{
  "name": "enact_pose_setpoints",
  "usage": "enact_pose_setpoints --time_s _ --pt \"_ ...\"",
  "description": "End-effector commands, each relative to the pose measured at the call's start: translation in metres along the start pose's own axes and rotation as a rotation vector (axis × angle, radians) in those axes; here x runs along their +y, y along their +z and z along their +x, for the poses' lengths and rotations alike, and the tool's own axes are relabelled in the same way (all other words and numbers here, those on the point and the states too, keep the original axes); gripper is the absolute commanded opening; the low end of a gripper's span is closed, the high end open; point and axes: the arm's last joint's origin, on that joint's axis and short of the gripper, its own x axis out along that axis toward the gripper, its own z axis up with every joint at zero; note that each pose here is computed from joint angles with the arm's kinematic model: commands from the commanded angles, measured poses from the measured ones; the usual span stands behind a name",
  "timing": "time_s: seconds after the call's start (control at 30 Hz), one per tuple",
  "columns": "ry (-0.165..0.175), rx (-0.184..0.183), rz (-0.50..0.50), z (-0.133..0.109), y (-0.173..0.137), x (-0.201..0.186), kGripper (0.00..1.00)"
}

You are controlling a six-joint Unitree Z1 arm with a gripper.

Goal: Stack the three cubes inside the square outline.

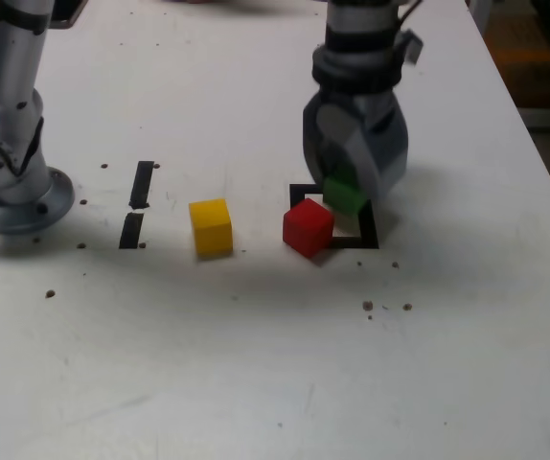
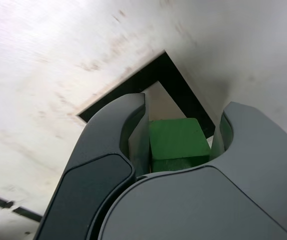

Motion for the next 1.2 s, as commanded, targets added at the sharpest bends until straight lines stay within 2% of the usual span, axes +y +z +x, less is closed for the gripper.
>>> enact_pose_setpoints --time_s 0.0,0.1,0.17,0.4,0.57,0.73,0.83,1.03,1.17 --pt "0.033 -0.023 -0.025 -0.017 -0.007 0.007 0.07" --pt "0.057 -0.039 -0.077 -0.031 -0.019 0.021 0.07" --pt "0.061 -0.044 -0.119 -0.033 -0.03 0.031 0.08" --pt "0.034 -0.04 -0.268 -0.018 -0.072 0.069 0.13" --pt "0.039 -0.053 -0.304 -0.009 -0.092 0.089 0.13" --pt "0.033 -0.05 -0.317 -0.003 -0.1 0.095 0.16" --pt "0.018 -0.043 -0.326 0.004 -0.103 0.096 0.23" --pt "-0.024 -0.026 -0.337 0.018 -0.108 0.093 0.49" --pt "-0.048 -0.011 -0.333 0.025 -0.111 0.09 0.61"
